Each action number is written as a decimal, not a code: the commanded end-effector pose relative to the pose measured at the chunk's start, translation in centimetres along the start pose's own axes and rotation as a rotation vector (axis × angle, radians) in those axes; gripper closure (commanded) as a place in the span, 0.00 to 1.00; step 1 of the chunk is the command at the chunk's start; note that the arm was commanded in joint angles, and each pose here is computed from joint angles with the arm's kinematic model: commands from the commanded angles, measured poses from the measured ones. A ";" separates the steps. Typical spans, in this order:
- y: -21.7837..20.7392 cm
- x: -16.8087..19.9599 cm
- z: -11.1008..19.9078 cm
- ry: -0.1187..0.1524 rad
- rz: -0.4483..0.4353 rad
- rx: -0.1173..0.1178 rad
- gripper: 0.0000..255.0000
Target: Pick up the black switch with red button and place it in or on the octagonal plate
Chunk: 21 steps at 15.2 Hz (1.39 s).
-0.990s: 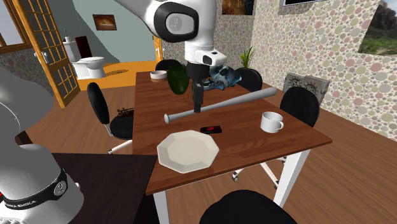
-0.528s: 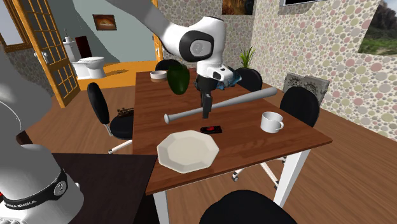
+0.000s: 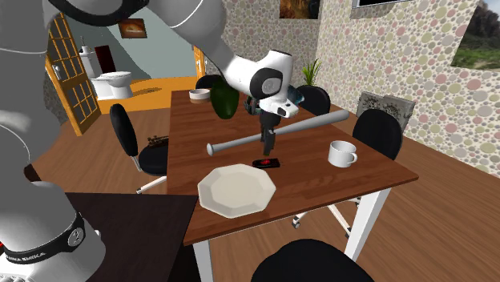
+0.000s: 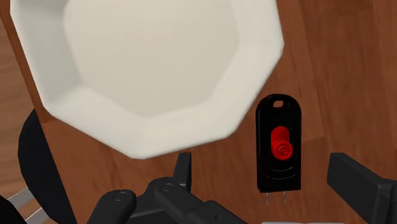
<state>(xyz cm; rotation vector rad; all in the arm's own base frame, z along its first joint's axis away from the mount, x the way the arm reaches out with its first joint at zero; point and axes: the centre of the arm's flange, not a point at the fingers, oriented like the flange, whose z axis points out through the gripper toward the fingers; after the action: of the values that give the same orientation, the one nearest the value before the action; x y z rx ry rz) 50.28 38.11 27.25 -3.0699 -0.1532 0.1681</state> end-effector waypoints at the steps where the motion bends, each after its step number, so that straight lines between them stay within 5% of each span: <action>1: -1.6 1.5 2.1 -0.008 0.003 0.001 0.00; 6: -5.4 4.6 6.5 -0.027 0.007 0.006 0.00; 14: -5.7 4.7 10.8 -0.028 0.008 0.006 0.00; 21: -5.7 4.7 10.8 -0.028 0.008 0.006 0.00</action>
<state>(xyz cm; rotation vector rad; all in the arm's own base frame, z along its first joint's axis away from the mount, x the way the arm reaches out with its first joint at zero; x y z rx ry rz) 53.14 44.83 16.48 -3.0634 -0.1421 0.2114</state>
